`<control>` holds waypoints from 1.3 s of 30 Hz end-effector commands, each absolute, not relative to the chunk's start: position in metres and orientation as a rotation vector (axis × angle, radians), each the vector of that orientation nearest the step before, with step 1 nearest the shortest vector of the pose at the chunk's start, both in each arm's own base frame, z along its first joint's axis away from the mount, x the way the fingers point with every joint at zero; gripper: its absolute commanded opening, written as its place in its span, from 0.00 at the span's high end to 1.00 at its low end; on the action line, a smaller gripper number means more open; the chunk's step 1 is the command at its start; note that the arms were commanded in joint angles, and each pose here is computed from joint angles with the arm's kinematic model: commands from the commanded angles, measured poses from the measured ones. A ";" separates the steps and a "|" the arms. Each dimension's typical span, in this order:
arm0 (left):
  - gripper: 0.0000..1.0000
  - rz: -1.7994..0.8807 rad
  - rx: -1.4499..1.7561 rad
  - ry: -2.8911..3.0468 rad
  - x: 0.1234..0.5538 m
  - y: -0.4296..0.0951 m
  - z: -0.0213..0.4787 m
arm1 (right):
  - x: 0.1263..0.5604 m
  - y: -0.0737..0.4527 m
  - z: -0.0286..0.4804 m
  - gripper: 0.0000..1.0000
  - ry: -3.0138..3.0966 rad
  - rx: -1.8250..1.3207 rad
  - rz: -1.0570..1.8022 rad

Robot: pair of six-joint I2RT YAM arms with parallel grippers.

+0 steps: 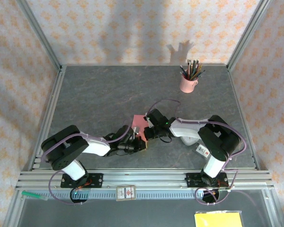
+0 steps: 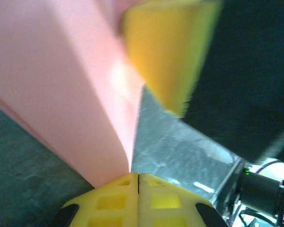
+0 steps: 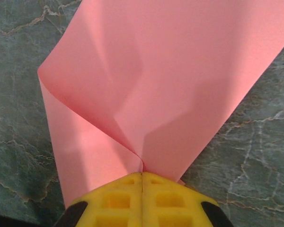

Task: Fold a paper plane with a square sheet of paper (pick it up from the middle)
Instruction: Third fold the triangle at the center of the table.

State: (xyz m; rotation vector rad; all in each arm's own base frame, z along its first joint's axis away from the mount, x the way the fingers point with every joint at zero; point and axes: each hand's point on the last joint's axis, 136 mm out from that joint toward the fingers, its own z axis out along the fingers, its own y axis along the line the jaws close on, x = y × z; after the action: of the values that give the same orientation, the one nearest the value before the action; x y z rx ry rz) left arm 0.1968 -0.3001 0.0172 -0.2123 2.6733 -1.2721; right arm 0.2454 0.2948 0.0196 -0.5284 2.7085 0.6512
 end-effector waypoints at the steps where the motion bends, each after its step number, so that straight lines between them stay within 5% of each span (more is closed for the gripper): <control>1: 1.00 -1.256 -0.202 2.675 0.198 -0.303 0.013 | 0.236 0.264 -0.007 1.00 2.811 -0.491 0.483; 9: 1.00 -1.300 -0.195 2.585 0.211 -0.302 0.044 | 0.235 0.262 -0.007 1.00 2.809 -0.493 0.475; 39: 1.00 -1.120 -0.207 2.664 0.233 -0.273 0.011 | 0.234 0.260 -0.010 1.00 2.814 -0.509 0.460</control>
State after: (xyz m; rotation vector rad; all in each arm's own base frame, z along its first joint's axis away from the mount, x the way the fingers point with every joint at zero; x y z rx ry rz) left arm 0.2311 -0.2743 0.0177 -0.2247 2.6480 -1.1536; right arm 0.2457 0.2944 0.0194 -0.5281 2.7074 0.6474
